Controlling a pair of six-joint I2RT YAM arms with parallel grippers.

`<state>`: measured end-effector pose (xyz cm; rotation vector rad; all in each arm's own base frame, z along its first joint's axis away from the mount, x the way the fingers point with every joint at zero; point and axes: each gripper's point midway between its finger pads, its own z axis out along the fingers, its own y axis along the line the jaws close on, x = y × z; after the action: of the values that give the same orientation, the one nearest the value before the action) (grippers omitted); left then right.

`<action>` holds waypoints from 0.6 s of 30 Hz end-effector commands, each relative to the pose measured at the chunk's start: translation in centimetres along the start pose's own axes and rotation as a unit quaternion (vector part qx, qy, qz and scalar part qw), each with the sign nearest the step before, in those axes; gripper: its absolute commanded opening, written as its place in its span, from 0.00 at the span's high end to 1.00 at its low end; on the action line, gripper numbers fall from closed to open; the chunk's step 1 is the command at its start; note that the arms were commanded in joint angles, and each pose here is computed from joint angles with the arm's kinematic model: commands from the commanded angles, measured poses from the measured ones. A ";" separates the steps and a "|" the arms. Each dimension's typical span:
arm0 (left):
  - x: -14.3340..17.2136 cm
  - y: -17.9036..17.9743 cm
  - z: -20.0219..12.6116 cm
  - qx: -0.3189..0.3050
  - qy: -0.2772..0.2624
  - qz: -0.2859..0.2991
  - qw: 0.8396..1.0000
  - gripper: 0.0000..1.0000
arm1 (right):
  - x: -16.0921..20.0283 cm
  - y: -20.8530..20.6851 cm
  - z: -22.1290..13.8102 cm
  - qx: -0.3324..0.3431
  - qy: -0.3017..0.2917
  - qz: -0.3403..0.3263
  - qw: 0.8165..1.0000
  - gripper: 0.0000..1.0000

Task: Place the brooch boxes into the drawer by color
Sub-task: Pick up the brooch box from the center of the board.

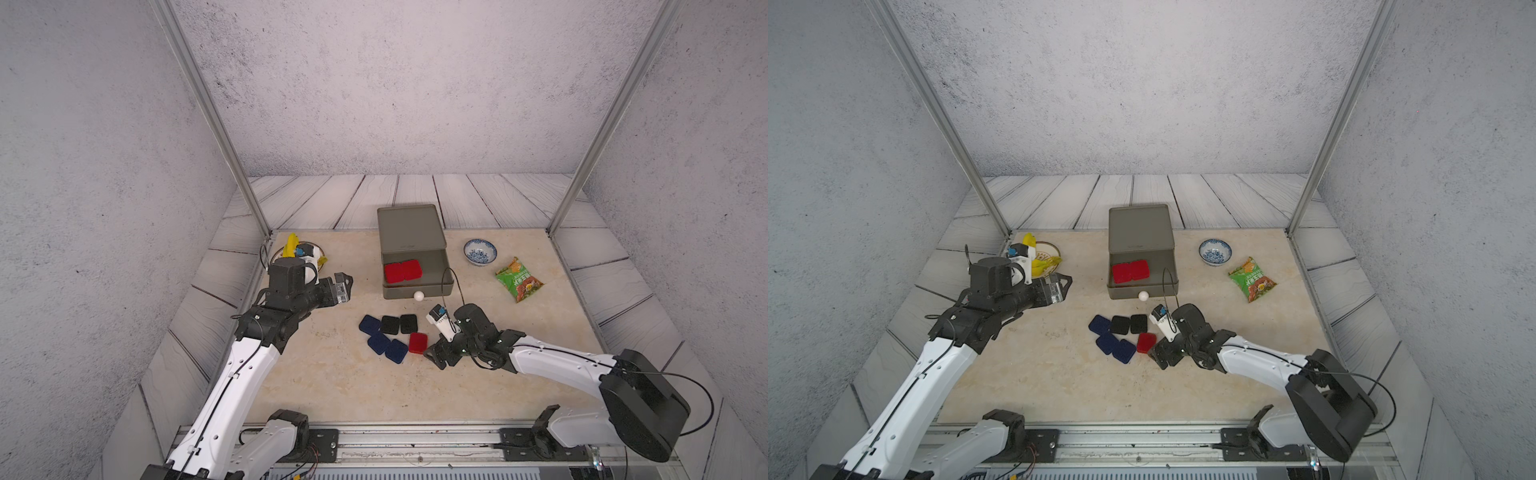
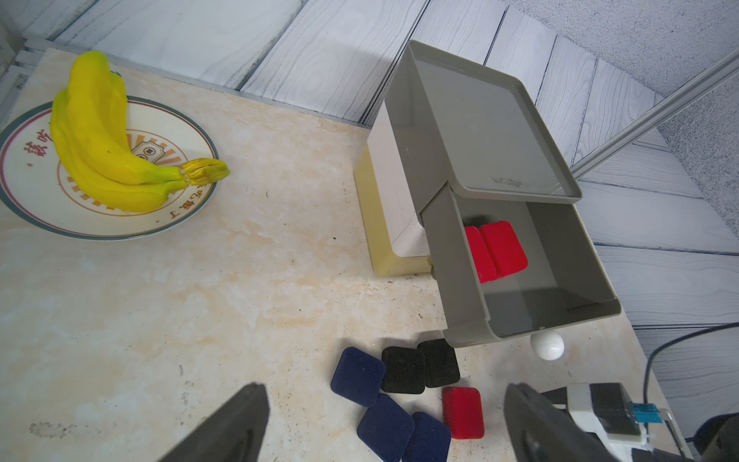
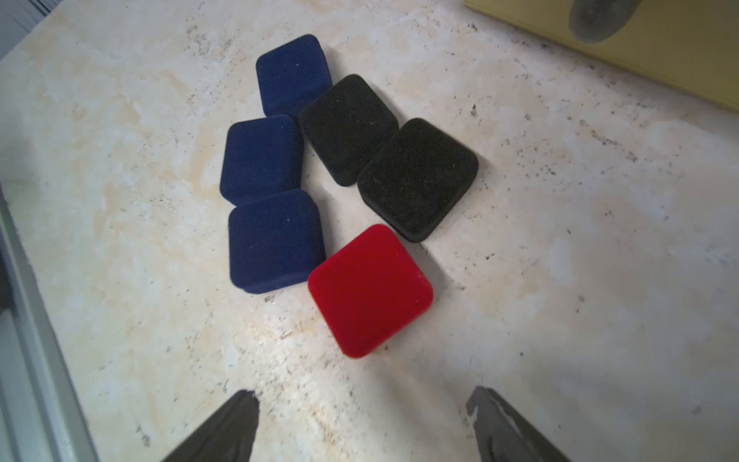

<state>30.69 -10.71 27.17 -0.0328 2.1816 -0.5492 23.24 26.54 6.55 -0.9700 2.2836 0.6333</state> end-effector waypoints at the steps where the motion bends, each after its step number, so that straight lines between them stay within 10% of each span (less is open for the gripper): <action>1: -0.6 -0.4 -0.4 0.002 -0.011 0.009 1.000 0.02 | -1.9 -0.5 1.3 0.011 -0.034 -0.043 0.998 0.10; 18: -0.2 0.0 0.1 -0.005 -0.005 0.017 1.000 0.02 | -1.3 -1.3 5.1 0.005 -0.019 -0.060 0.998 0.08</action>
<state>30.75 -10.58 27.10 -0.0254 2.1817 -0.5339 26.16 28.39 2.65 -1.0536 2.2188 0.5530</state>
